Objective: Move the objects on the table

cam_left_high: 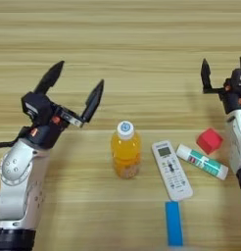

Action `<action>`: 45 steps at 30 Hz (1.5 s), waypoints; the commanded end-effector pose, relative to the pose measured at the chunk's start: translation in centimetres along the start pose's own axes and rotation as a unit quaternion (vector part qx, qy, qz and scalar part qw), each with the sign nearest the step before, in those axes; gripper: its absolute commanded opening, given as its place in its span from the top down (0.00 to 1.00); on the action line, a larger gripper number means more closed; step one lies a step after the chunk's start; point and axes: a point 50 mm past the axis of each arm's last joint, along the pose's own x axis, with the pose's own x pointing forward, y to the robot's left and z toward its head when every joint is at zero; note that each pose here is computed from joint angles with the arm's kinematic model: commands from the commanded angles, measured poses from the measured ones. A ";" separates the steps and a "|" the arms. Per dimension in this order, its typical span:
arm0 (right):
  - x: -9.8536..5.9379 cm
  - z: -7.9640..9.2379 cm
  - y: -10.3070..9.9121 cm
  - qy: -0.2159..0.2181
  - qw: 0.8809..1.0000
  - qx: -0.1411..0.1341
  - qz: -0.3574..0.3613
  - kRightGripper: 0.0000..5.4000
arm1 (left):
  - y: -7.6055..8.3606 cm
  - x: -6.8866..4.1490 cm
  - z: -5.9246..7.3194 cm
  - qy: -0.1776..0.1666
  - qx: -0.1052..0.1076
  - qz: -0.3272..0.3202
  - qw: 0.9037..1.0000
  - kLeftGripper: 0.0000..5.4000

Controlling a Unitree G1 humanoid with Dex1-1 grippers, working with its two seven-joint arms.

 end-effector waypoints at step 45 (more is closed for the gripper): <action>0.4 0.4 0.9 -0.013 1.000 -0.001 0.006 0.01 | -2.4 -2.4 -3.9 0.162 -0.113 -0.212 0.957 0.00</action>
